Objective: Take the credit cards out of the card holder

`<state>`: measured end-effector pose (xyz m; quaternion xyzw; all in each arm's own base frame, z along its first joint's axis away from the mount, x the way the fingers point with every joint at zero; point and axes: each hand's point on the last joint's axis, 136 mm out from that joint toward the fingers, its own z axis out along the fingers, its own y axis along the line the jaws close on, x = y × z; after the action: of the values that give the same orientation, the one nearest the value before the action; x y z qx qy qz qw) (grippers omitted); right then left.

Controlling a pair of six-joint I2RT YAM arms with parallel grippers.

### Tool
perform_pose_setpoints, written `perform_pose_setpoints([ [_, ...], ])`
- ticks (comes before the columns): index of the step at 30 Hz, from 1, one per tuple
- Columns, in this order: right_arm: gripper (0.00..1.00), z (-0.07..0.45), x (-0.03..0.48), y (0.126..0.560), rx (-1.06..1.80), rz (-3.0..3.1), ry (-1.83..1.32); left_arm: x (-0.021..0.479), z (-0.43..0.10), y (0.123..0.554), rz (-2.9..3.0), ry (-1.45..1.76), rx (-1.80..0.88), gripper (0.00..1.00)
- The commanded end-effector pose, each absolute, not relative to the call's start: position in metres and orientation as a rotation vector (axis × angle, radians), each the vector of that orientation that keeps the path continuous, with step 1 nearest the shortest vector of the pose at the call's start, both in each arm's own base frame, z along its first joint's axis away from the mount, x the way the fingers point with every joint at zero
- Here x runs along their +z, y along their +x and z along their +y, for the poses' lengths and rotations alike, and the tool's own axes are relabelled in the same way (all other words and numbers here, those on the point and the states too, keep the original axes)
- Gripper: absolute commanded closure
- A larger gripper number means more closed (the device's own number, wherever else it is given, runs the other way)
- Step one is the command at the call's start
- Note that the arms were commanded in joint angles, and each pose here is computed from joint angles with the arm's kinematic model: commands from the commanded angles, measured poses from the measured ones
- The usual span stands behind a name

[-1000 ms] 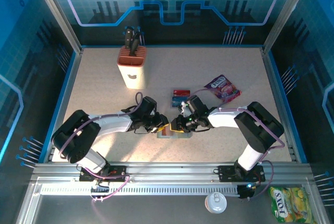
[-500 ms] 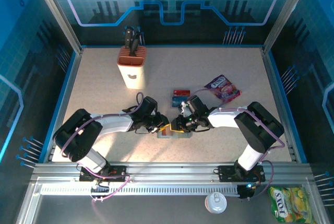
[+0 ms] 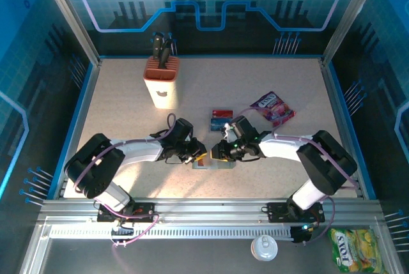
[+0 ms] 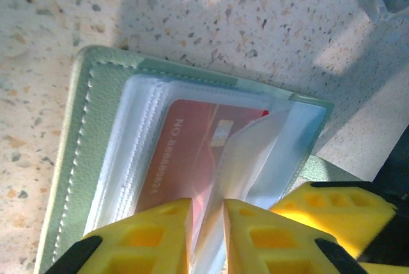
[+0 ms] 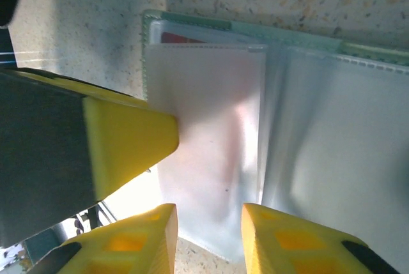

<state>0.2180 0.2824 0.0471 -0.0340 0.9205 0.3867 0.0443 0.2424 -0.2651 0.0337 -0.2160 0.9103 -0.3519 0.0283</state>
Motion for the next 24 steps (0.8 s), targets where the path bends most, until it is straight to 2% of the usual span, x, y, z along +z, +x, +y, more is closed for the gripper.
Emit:
perform_pose_setpoints([
  [1, 0.67, 0.269, 0.057, 0.222, 1.114, 2.807, -0.100, 0.053, -0.273, 0.243, 2.801, -0.606, -1.121, 0.78],
  [24, 0.66, 0.211, 0.092, 0.223, 1.041, 2.709, 0.005, 0.060, -0.320, 0.252, 2.858, -0.463, -1.141, 0.78],
])
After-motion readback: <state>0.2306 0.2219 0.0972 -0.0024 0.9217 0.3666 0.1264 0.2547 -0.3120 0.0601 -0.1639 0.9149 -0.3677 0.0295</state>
